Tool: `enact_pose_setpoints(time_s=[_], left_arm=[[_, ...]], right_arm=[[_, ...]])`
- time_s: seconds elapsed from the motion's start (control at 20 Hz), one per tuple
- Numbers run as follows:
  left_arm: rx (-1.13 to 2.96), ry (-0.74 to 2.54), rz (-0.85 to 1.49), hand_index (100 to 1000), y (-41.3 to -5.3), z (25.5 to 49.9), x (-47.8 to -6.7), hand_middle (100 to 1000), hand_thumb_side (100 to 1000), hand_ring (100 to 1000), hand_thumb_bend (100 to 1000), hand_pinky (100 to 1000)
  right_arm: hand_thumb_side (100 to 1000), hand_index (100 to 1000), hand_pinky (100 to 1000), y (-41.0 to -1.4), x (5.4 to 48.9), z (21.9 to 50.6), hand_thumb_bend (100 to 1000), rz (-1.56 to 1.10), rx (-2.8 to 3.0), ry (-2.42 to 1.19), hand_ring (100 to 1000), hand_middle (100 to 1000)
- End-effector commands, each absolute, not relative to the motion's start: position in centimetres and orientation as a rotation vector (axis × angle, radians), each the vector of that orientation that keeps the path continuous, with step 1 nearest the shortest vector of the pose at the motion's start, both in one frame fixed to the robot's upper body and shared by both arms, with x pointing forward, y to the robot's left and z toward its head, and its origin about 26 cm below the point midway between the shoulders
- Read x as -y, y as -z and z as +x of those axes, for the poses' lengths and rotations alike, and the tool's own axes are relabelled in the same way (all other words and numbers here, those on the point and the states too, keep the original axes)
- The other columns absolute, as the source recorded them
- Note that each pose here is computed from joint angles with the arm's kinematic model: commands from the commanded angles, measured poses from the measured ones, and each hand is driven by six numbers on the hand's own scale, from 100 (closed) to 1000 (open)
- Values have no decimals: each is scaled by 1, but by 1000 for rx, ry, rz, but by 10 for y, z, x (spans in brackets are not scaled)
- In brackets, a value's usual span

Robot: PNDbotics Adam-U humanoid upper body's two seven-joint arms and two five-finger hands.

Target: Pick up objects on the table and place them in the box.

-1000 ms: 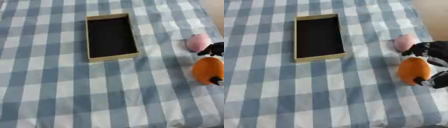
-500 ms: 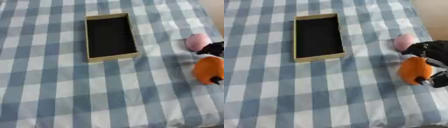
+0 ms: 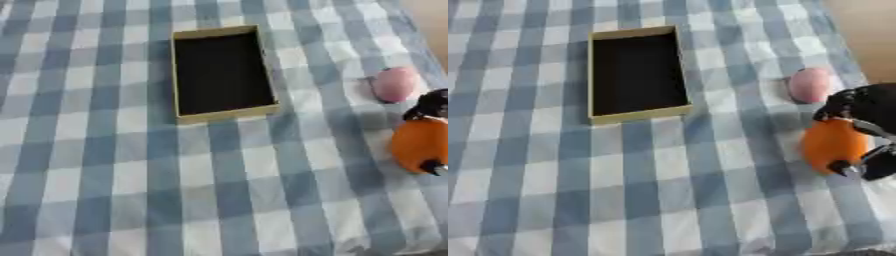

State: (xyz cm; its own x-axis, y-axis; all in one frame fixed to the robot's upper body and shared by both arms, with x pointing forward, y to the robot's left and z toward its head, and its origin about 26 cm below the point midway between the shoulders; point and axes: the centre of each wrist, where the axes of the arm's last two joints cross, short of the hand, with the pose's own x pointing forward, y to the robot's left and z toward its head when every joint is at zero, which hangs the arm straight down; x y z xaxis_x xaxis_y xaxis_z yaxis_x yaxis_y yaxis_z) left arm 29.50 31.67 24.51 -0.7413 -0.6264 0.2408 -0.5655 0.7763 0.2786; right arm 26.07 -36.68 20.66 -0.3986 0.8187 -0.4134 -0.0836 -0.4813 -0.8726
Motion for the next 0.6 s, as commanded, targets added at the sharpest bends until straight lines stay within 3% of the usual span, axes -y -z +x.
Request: enact_pose_setpoints(time_s=[0.05, 0.4, 0.6], left_arm=[[2680, 293, 925, 851, -255, 292, -316, 750, 775, 850, 100, 854], [2681, 296, 922, 849, -256, 293, -316, 748, 772, 849, 100, 853], [2680, 297, 923, 849, -256, 293, -316, 747, 771, 849, 100, 853]], right_arm=[[242, 683, 271, -218, 365, 261, 466, -1261, 1096, -1956, 528, 534], [127, 645, 228, -220, 362, 262, 426, -1168, 1217, -1951, 506, 514], [100, 634, 211, -222, 362, 263, 314, -1102, 1249, -1949, 503, 513]])
